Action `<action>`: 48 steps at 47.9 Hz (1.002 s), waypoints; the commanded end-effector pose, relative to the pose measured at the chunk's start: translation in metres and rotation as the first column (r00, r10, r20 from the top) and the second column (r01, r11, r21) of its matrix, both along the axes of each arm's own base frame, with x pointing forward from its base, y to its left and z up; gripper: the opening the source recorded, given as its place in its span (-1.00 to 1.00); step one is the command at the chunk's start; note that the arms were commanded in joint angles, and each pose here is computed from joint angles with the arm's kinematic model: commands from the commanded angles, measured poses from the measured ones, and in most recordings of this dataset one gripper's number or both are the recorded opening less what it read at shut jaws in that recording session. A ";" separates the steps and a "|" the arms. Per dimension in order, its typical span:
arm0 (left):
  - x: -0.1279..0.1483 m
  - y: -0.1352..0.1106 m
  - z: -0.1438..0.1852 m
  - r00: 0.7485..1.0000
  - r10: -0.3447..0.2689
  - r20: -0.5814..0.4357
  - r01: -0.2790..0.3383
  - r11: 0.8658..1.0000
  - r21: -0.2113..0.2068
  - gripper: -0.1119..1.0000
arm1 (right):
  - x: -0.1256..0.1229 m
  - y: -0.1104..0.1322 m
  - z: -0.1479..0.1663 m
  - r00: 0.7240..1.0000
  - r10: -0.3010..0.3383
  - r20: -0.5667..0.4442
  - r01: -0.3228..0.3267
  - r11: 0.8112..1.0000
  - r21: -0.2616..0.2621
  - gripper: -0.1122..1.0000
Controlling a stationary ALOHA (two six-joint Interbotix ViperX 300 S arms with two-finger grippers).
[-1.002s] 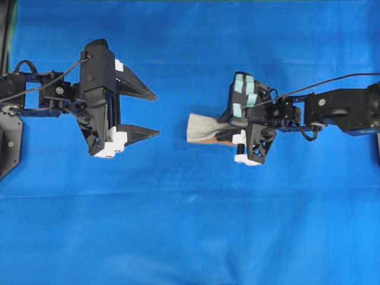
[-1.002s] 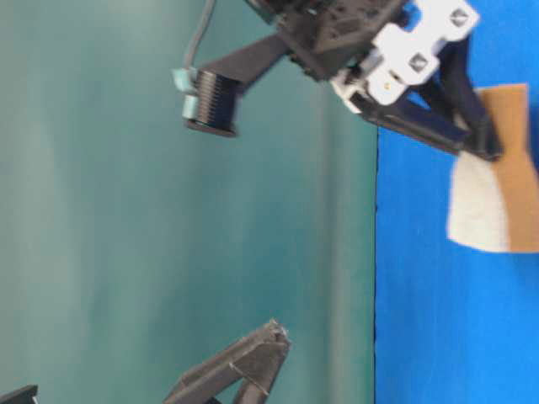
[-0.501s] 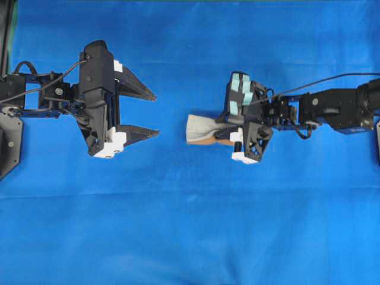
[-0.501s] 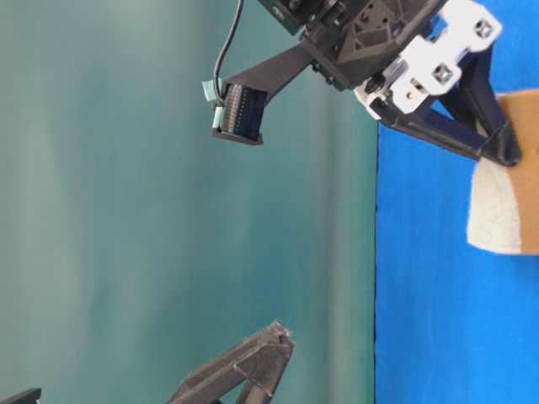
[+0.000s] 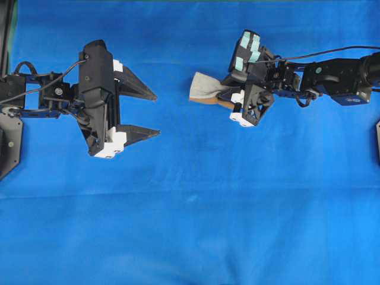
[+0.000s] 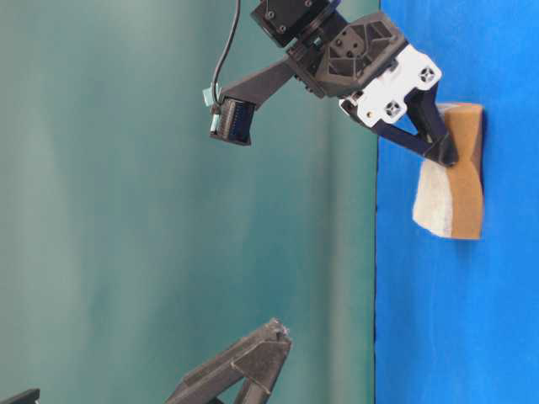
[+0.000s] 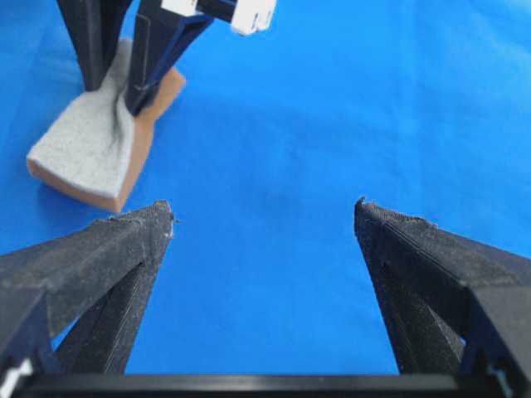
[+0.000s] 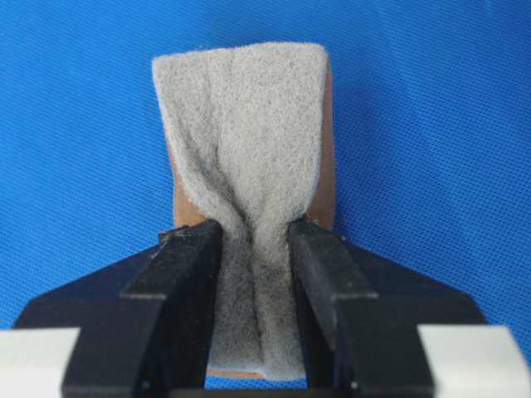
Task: Hand over the sponge with the left arm and wipe it with the right arm.
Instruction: 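Rub the sponge back and forth on the table with the right gripper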
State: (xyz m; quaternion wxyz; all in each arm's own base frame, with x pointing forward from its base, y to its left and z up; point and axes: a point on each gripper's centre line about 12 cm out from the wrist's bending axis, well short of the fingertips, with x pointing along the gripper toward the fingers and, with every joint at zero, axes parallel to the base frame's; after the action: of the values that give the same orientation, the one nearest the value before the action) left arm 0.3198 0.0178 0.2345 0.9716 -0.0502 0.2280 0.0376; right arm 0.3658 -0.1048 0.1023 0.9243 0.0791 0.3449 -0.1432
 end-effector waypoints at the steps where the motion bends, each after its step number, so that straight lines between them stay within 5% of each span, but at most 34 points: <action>1: 0.002 0.000 0.006 1.000 -0.002 0.024 0.002 1.000 0.003 0.79 | 0.007 0.010 0.009 0.999 0.023 0.033 -0.023 1.000 -0.002 -0.18; 16: 0.001 0.000 0.006 1.000 -0.001 0.023 0.001 1.000 0.000 0.79 | 0.016 0.088 0.004 0.985 0.170 0.023 -0.171 0.984 0.055 -0.18; 25: 0.001 0.000 0.006 1.000 -0.001 0.025 0.001 1.000 0.000 0.79 | 0.017 0.108 0.003 0.981 0.194 0.012 -0.195 0.977 0.083 -0.22; 33: 0.001 0.000 0.006 1.000 -0.001 0.025 0.001 1.000 0.000 0.79 | 0.017 0.097 0.004 0.985 0.172 0.008 -0.172 0.982 0.078 -0.24; 48: 0.001 -0.001 0.005 1.000 -0.002 0.023 0.002 1.000 -0.004 0.79 | 0.011 0.022 0.007 1.000 0.028 0.009 -0.028 0.999 0.032 -0.26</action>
State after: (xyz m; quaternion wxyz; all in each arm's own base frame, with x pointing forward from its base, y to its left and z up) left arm 0.3190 0.0177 0.2330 0.9712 -0.0525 0.2294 0.0382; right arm 0.3753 -0.0579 0.0988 0.9222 0.0898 0.3625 -0.1010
